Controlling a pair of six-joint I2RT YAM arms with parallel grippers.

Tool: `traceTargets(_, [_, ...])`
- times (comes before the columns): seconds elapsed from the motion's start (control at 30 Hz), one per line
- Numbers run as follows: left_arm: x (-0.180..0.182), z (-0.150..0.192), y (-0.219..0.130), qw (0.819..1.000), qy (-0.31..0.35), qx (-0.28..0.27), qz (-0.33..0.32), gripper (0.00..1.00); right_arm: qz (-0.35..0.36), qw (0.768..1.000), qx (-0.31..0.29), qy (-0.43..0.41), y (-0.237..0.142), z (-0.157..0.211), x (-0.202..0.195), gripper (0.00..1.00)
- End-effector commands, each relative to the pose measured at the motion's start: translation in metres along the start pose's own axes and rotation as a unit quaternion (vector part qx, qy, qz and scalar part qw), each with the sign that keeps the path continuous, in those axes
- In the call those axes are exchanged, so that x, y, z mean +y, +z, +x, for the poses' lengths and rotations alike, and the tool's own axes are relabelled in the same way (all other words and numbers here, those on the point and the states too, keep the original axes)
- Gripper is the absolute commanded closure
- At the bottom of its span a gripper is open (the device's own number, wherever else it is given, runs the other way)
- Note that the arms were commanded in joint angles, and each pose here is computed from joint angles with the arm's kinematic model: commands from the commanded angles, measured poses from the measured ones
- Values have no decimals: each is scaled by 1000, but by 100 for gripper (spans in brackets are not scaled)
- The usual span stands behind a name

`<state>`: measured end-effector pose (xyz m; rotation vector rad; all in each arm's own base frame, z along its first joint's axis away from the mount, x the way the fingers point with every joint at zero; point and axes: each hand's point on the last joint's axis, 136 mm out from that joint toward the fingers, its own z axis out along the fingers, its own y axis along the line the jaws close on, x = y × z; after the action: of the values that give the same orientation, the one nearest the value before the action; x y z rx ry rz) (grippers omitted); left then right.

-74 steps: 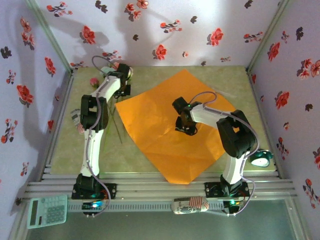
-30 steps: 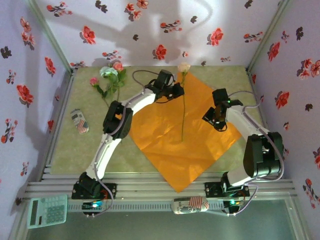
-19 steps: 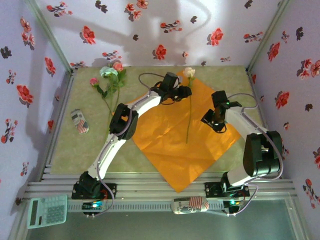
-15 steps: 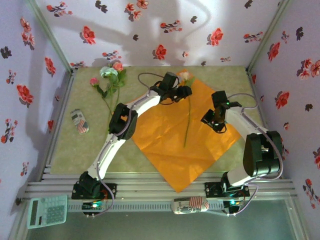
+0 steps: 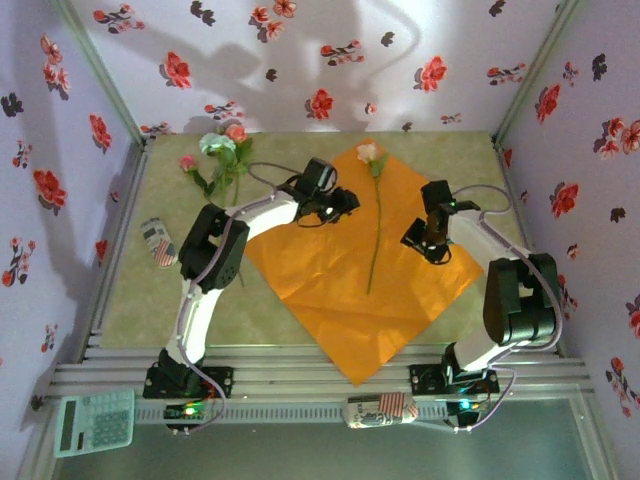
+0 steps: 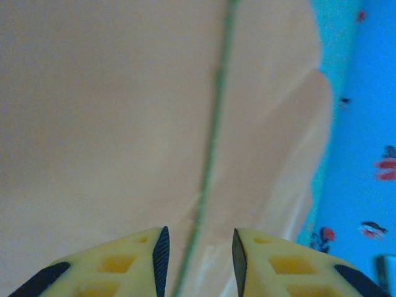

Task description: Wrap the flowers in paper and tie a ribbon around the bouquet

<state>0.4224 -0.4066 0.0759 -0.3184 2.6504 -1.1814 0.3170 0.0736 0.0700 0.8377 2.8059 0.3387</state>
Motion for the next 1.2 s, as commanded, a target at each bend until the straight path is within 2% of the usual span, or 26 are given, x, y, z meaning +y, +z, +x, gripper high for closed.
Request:
traceTargets(0.0, [41,-13,2,998,-47,-18,-37,68,-5,1000,-13,-16,-7,-9,12,50])
traceTargets(0.2, [105,-23,-13,991,-102,-32,-81,73,-15,999,-15,-36,-10,-7,31,50])
traceTargets(0.4, [127,-30,-38,989,-114,-40,-80,74,-24,998,3,-51,6,2,55,50])
traceTargets(0.5, [115,-38,-45,991,-111,-45,-57,72,-25,998,11,-56,17,7,66,50])
traceTargets(0.63, [68,-62,-70,996,-54,-57,-35,54,-28,998,15,-54,25,10,74,50])
traceTargets(0.7, [50,-75,-91,997,-25,-65,-42,49,-25,998,20,-49,33,14,72,50])
traceTargets(0.77, [51,-87,-115,994,-4,-79,-73,49,-20,999,28,-41,42,18,68,50])
traceTargets(0.87, [83,-108,-153,984,12,-91,-153,55,-22,999,31,-30,50,22,67,51])
traceTargets(1.0, [147,-134,-200,948,62,-89,-298,67,-27,999,26,-31,47,23,70,51])
traceTargets(1.17, [205,-164,-221,915,69,-75,-391,70,-28,998,27,-39,39,25,74,51])
